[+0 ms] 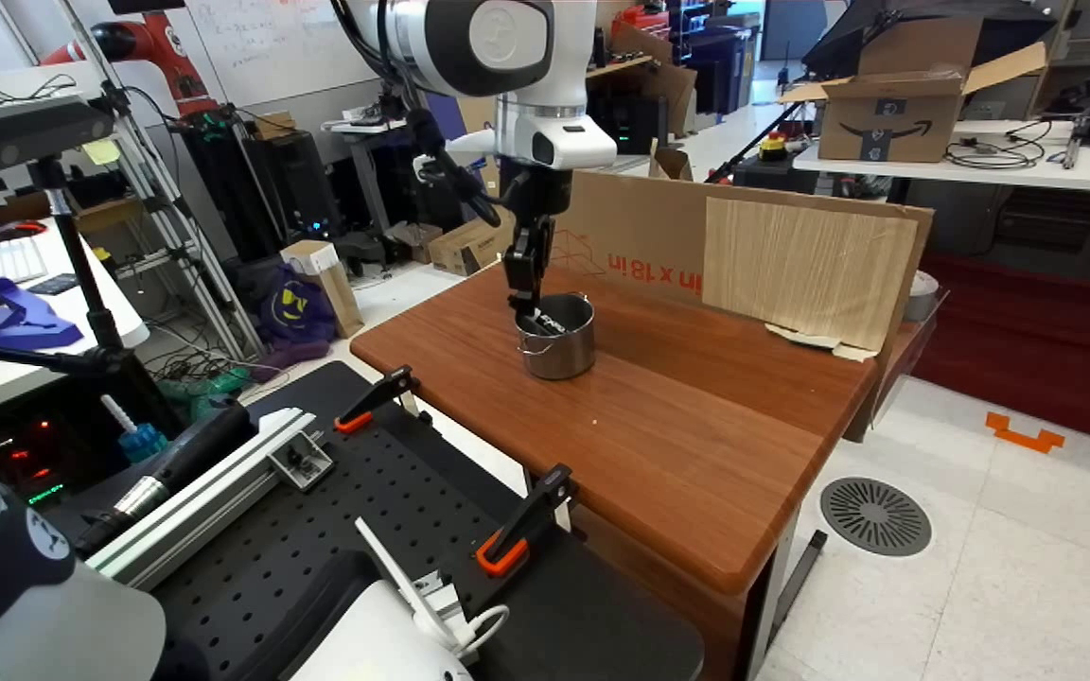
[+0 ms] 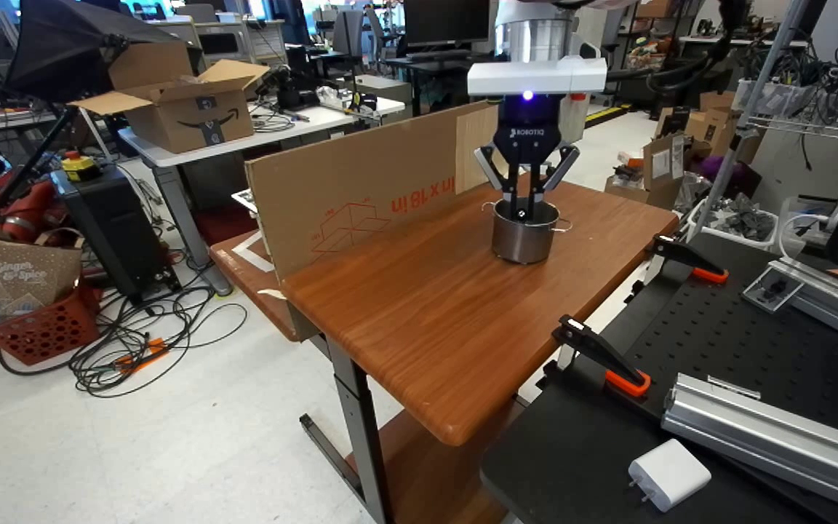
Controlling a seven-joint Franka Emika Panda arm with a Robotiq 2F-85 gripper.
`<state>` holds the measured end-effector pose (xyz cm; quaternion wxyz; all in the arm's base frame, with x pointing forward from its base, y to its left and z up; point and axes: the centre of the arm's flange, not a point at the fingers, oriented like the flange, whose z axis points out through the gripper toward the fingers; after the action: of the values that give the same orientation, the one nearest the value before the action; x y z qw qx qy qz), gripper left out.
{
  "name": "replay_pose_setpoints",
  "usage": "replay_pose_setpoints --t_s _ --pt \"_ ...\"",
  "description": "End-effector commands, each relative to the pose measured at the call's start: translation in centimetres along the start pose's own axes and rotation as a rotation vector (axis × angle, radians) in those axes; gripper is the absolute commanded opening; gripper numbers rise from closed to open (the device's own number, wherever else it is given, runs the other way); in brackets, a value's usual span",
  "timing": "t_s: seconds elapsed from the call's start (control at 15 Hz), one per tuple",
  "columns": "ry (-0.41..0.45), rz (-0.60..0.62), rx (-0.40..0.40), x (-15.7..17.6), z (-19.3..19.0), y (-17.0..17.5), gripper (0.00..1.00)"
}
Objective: Pick up the pen from the silver pot and put it on the table.
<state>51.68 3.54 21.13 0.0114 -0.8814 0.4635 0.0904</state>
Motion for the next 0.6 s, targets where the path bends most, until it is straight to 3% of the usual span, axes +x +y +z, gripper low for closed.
replay_pose_setpoints --t_s 0.0,0.53 --pt "-0.009 -0.020 -0.014 -0.2 -1.3 -0.1 0.05" --pt "0.006 -0.142 0.051 -2.2 -9.8 3.9 0.05"
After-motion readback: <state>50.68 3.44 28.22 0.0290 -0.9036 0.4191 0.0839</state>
